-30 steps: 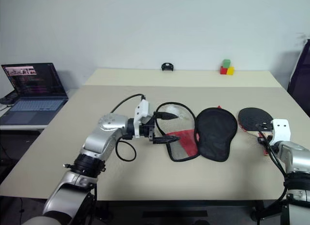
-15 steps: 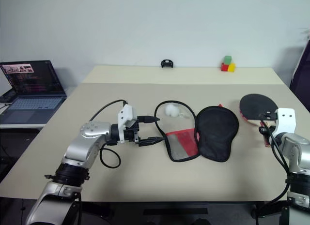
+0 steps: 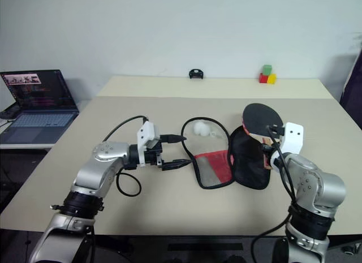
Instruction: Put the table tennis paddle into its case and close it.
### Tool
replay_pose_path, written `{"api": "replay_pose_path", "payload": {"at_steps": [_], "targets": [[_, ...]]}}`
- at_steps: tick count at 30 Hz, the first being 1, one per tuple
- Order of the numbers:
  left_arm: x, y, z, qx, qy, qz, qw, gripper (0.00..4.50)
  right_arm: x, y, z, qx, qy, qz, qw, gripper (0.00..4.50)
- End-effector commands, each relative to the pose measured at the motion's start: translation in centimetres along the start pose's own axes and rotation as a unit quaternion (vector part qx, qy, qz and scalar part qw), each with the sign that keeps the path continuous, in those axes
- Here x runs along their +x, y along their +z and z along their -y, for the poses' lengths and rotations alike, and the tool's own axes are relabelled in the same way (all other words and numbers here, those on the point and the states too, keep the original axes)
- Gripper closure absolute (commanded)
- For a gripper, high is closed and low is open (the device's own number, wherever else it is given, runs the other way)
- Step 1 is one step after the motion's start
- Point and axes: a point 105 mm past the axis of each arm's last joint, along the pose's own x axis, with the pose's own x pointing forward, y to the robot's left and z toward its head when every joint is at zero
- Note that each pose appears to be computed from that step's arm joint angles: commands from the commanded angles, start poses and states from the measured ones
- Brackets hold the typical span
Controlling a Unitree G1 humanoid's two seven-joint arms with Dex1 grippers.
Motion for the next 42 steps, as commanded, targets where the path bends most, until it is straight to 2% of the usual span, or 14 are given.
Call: {"api": "replay_pose_path", "payload": {"at_steps": [1,6,18,32,39,42], "targets": [[-0.3,1.5,-0.2,0.019,0.003,0.019,1.0,0.0,-0.9,0.5,-1.8,0.014,-0.003,0.023,1.0,3.39],[-0.3,1.5,-0.2,0.02,0.003,0.019,1.0,0.0,-0.7,-0.4,-2.5,0.014,-0.007,0.01,1.0,3.39],[-0.2,1.4,-0.1,0.02,0.003,0.02,1.0,0.0,0.4,-3.7,-1.9,-0.01,-0.031,-0.024,0.999,3.39],[-0.1,1.5,0.0,0.022,0.002,0.023,0.999,0.0,1.4,-4.9,-2.4,0.012,-0.042,-0.038,0.998,3.39],[-0.1,1.5,0.0,0.023,0.002,0.023,0.999,0.0,1.1,-4.6,-3.0,-0.002,-0.04,-0.023,0.999,1.1],[-0.2,1.5,0.0,0.022,0.004,0.023,0.999,0.0,0.8,-4.2,-3.4,-0.013,-0.029,-0.011,0.999,1.1]]}}
